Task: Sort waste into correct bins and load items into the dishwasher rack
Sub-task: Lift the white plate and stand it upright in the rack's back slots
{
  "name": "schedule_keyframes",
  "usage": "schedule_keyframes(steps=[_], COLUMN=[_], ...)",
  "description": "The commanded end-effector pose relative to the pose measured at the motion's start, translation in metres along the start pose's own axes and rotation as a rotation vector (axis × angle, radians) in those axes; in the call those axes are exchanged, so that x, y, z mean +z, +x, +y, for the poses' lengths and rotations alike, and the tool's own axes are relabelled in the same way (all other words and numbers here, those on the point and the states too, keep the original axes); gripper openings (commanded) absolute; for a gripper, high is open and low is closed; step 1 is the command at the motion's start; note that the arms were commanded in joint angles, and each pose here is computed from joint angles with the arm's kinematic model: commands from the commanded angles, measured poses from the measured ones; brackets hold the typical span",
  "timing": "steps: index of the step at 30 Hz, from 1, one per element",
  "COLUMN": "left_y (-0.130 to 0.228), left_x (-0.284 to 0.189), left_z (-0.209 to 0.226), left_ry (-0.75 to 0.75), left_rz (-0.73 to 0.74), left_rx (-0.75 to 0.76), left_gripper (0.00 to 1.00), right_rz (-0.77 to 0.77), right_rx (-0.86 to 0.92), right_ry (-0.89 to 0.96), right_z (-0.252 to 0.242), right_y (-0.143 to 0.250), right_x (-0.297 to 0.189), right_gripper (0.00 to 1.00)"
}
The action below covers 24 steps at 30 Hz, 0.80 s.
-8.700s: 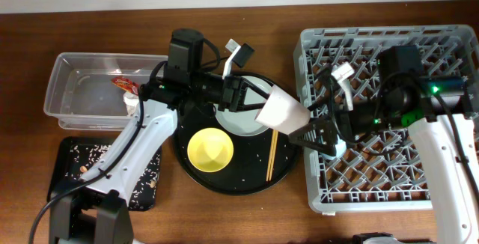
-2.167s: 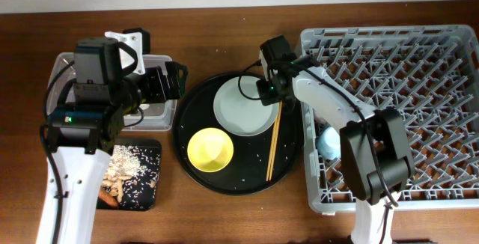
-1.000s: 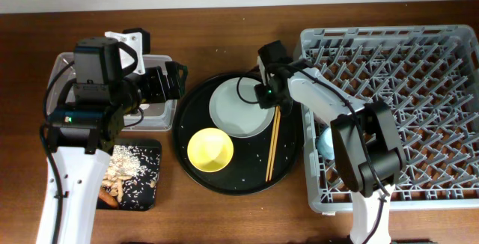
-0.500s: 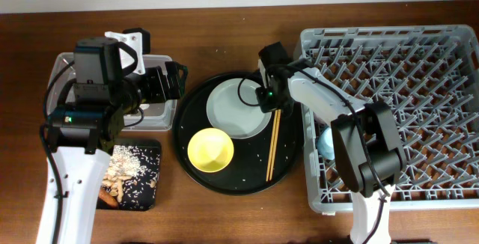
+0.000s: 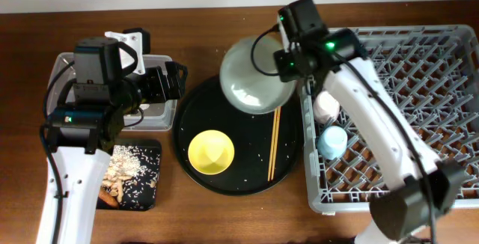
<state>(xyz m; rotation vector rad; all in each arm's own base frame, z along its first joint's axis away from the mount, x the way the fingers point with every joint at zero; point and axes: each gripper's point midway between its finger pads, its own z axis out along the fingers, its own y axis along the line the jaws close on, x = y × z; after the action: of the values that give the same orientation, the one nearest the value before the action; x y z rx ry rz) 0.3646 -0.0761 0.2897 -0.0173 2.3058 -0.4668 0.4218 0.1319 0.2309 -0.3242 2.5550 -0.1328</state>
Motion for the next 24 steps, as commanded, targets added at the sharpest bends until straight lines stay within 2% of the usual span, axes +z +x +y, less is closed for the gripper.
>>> schedule_keyframes(steps=[1, 3, 4, 6, 10, 17, 20, 24], left_y=[-0.002, -0.002, -0.002, -0.002, -0.002, -0.002, -0.002, -0.002], left_x=[0.0, 0.0, 0.0, 0.0, 0.0, 0.0, 0.0, 0.0], left_z=[0.002, 0.002, 0.002, 0.002, 0.002, 0.002, 0.002, 0.002], left_ry=[-0.007, -0.007, -0.007, -0.007, -0.007, -0.007, -0.007, -0.007], left_rz=[-0.006, -0.006, -0.006, -0.006, -0.006, -0.006, -0.006, -0.006], left_rx=[0.013, 0.013, 0.013, 0.012, 0.013, 0.013, 0.013, 0.012], left_gripper=[0.99, 0.99, 0.99, 0.99, 0.99, 0.99, 0.99, 0.99], right_rz=[-0.149, -0.168, -0.16, -0.13, -0.047, 0.041, 0.097, 0.198], right_rx=[0.054, 0.038, 0.041, 0.078, 0.173, 0.309, 0.31, 0.224], right_ry=[0.461, 0.678, 0.879, 1.065, 1.041, 0.865, 0.841, 0.826], right_z=[-0.088, -0.123, -0.151, -0.182, -0.228, -0.274, -0.28, -0.279], right_y=[-0.015, -0.014, -0.01, -0.002, 0.018, 0.05, 0.057, 0.061], right_x=[-0.07, -0.102, -0.128, -0.148, -0.134, -0.093, -0.068, -0.028], right_gripper=[0.04, 0.04, 0.04, 0.04, 0.04, 0.04, 0.04, 0.04])
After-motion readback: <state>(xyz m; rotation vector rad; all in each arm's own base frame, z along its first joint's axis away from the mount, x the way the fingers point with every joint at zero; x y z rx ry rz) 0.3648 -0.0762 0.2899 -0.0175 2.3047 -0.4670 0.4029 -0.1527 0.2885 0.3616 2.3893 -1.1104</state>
